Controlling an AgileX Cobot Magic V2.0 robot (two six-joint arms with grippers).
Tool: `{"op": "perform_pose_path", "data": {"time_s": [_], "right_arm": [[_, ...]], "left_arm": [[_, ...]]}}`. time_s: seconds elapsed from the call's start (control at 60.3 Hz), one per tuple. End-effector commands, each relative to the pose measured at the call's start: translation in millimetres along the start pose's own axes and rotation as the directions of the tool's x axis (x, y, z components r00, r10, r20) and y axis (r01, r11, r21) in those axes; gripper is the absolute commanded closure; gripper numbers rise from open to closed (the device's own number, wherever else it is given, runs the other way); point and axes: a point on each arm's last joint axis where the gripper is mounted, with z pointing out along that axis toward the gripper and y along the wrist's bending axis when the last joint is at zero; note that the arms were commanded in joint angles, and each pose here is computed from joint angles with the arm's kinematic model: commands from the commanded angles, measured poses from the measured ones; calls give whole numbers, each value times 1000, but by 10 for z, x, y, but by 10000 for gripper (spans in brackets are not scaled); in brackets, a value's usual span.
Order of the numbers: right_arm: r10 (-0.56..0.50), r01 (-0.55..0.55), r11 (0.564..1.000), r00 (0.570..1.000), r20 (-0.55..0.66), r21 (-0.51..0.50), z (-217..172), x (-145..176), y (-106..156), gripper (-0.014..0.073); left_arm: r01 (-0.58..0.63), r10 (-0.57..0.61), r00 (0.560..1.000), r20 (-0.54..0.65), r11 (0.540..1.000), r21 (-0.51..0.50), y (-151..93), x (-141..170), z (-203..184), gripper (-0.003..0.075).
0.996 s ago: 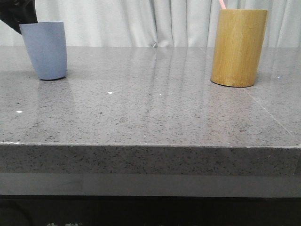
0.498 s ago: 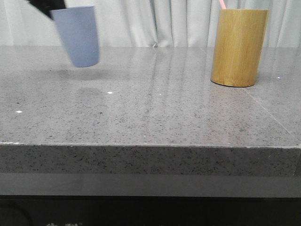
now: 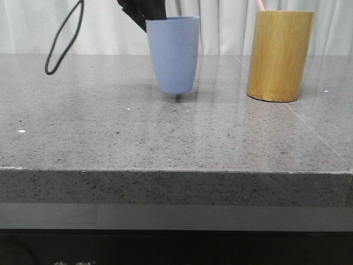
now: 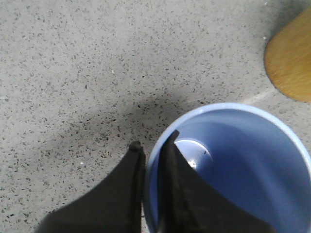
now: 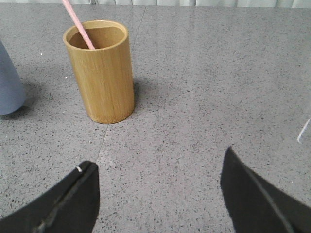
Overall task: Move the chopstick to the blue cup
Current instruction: 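Carry the blue cup toward the bamboo holder, set it down, release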
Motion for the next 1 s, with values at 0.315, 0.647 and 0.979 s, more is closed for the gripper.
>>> {"op": "perform_pose_path", "data": {"time_s": [0.315, 0.647, 0.979], "right_arm": [[-12, 11, 1000, 996, 88, 9, -25, -153, -2, 57], [-12, 11, 1000, 996, 88, 9, -25, -153, -2, 57], [-12, 11, 1000, 996, 88, 9, -25, -153, -2, 57]], "left_arm": [[-4, 5, 995, 98, 1000, -3, -40, -120, -253, 738], [-6, 6, 992, 122, 1000, -2, -48, -155, -323, 359], [-17, 16, 985, 170, 1000, 4, -83, -257, -625, 353]]}}
